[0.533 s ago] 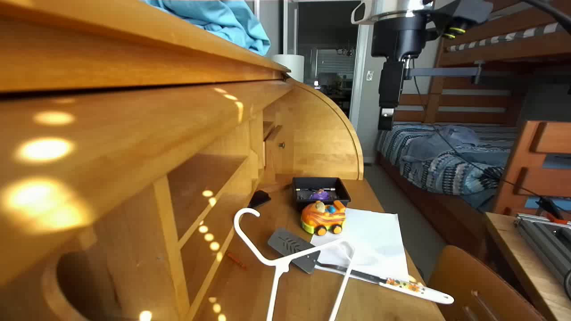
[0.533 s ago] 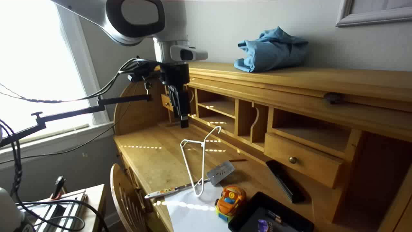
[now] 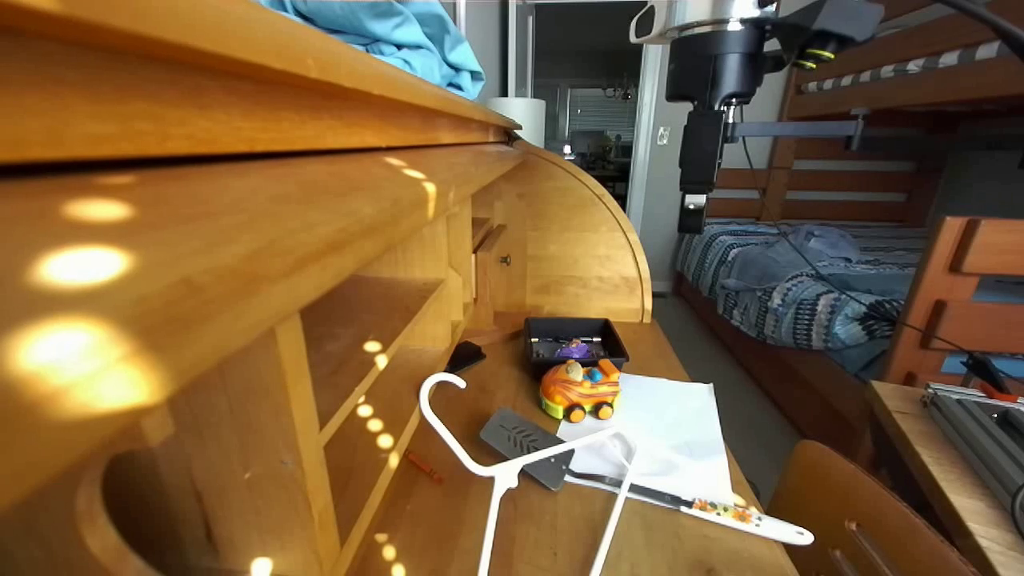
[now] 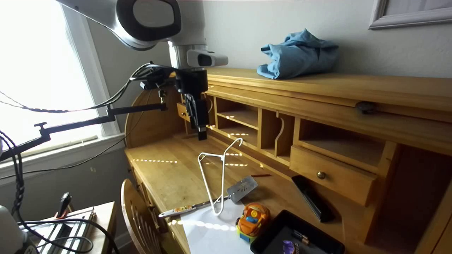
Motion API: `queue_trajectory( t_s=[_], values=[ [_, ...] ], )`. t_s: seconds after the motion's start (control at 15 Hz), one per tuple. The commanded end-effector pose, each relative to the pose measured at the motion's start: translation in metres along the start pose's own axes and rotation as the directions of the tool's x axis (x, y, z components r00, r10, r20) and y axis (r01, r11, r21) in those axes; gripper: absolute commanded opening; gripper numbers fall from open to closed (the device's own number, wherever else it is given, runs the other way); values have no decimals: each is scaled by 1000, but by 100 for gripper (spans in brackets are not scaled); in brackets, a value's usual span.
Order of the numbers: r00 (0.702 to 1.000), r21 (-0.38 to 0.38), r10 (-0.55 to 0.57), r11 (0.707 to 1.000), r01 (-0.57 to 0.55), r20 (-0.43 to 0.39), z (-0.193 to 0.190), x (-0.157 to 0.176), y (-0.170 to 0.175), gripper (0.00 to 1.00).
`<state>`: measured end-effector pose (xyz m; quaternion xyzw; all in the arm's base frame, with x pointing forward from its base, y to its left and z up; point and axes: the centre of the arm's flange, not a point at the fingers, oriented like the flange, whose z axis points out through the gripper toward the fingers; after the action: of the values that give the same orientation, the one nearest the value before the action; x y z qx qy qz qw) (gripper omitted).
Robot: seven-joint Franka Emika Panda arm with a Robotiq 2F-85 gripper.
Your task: Open the right drawer
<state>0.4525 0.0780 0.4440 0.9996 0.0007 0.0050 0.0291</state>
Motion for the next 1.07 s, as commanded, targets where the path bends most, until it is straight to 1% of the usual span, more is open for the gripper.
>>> queue_trajectory(
  t_s=[0.0, 0.2, 0.33, 0.4, 0.53, 0.6, 0.73, 0.87, 1.0],
  values=[
    [1000, 0, 0, 1000, 0, 0, 0, 0, 0, 100],
    [1000, 1, 13, 1000, -13, -6, 0, 0, 3, 100],
    [995, 6, 88, 996, -87, -45, 0, 2, 15, 100],
    [988, 30, 138, 990, -136, -65, -2, 2, 23, 100],
    [966, 59, 239, 970, -234, -99, -4, 3, 42, 100],
    [951, 53, 288, 958, -283, -115, -2, 5, 51, 100],
    [914, 84, 389, 921, -381, -121, 2, 5, 67, 100],
    [865, 84, 480, 877, -473, -145, 9, 5, 80, 100],
    [808, 96, 557, 830, -550, -192, 18, 10, 95, 100]
  ],
)
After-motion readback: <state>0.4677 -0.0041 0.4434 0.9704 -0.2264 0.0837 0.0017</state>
